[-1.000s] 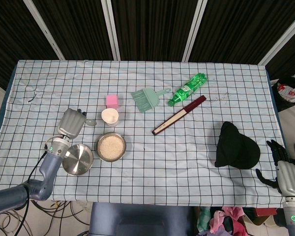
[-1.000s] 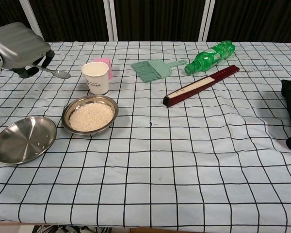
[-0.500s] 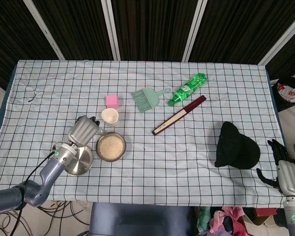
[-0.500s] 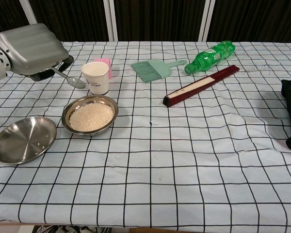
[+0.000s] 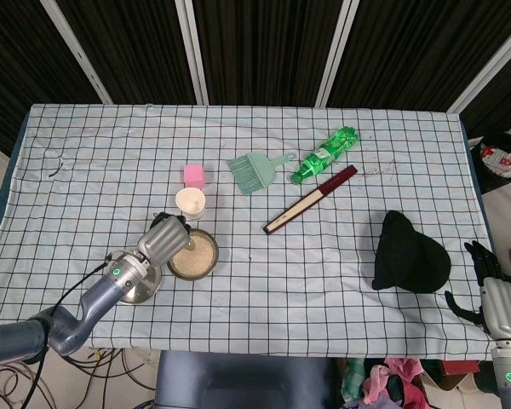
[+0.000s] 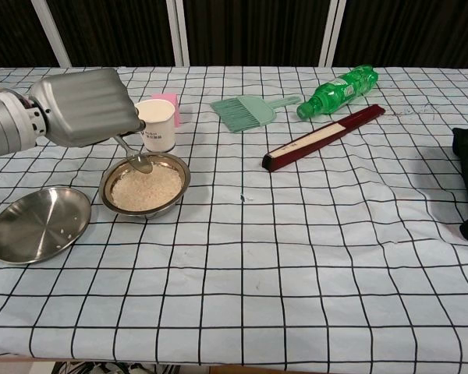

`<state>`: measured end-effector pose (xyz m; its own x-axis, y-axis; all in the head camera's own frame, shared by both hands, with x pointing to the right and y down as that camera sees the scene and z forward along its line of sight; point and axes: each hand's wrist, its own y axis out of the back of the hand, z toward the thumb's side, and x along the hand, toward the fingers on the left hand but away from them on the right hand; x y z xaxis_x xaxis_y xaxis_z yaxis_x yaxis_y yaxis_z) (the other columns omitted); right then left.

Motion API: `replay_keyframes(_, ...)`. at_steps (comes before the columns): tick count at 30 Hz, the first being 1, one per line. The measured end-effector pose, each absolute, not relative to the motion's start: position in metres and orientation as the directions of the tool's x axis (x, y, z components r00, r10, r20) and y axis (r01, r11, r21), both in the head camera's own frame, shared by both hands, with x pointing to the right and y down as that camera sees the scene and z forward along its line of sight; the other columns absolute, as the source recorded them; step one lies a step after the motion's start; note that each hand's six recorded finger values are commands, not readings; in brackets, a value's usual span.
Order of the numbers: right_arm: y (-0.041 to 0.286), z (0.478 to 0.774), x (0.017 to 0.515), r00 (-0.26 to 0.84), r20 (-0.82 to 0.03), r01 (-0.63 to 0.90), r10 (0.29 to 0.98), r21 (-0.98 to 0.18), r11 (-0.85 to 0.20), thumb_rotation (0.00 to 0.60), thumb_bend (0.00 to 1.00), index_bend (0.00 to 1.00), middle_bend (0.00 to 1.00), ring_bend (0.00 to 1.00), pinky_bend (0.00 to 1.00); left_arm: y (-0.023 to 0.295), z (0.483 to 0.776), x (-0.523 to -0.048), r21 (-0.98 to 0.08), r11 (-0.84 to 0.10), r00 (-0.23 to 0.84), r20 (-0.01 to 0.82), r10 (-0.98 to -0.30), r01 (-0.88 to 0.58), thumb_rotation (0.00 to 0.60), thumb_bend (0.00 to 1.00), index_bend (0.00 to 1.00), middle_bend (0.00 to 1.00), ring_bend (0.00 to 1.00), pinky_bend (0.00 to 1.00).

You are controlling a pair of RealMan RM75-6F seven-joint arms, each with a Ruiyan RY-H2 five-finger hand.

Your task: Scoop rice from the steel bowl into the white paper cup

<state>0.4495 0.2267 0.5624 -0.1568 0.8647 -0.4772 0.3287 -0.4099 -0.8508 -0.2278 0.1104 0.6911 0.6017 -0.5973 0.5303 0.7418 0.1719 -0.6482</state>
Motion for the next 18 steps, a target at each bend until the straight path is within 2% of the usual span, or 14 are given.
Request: replay_keyframes(18,0.227,0.562,0.449,-0.158,-0.477,0.334,0.864,-0.85,-0.408,0.6,0.3,0.08,0.0,0.0,0.21,0.11,0.695,-0.239,-0.575,0.219,0.583,0.586,-0.562,0.789,0.6,0.46,0.58,0.59,1.0,1.0)
